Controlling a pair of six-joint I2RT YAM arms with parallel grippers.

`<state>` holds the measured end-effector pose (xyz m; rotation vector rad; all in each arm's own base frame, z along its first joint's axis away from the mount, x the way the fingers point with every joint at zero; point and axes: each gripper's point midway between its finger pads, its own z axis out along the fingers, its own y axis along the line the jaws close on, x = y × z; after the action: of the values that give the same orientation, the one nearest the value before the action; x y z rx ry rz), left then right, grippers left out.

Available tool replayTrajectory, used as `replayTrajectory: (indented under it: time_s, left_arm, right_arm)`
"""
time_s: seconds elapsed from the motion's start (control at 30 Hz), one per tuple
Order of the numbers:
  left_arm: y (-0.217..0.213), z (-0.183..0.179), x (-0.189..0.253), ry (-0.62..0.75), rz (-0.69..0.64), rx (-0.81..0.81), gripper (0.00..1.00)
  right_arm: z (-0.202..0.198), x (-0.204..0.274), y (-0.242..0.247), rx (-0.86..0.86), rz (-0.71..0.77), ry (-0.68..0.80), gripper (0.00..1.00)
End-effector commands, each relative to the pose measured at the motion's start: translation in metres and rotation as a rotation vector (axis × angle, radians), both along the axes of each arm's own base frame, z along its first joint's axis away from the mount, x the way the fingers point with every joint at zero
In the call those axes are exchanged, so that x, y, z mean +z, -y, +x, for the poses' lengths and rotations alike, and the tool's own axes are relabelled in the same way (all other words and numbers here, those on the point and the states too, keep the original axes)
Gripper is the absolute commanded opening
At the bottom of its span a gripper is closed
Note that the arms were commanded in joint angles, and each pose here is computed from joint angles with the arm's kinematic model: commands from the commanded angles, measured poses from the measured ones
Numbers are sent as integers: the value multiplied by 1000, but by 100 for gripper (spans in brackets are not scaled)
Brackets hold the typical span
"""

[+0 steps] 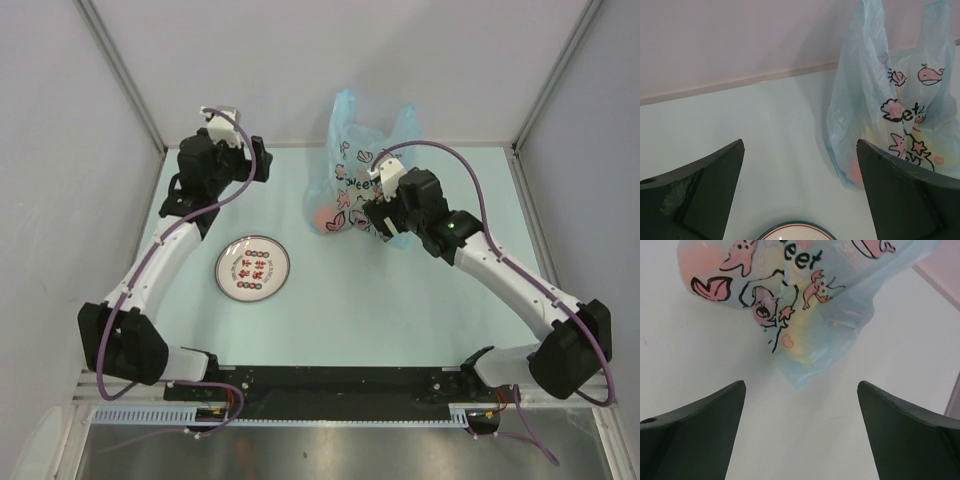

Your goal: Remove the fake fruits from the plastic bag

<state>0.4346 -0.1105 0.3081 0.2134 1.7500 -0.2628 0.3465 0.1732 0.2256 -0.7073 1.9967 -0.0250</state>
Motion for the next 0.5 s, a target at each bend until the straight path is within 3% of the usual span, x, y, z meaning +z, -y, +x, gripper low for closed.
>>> replayTrajectory:
  time_s: [0.0,0.03,0.13,0.3,0.33,0.37,0.47]
  left_arm:
    - [30,10,43,50,-80,-102,100]
    - [39,9,47,46,-88,-153,100]
    - [57,22,61,38,-107,-226,100]
    - [64,48,72,8,-179,-196,100]
    - [65,55,65,-3,-187,-187,100]
    - [66,58,67,0,-197,-183,100]
    - [80,74,63,6,-208,-223,100]
  right_arm:
    - [2,58,-57,301,41,114,100]
    - [-9,58,-72,391,35,100,100]
    - [1,79,-99,348,127,123,100]
    - [94,88,-51,-22,315,99,91]
    - [108,111,-44,-58,364,132,89]
    - [129,99,-41,-103,383,104,87]
    - [167,121,-18,-159,416,180,86]
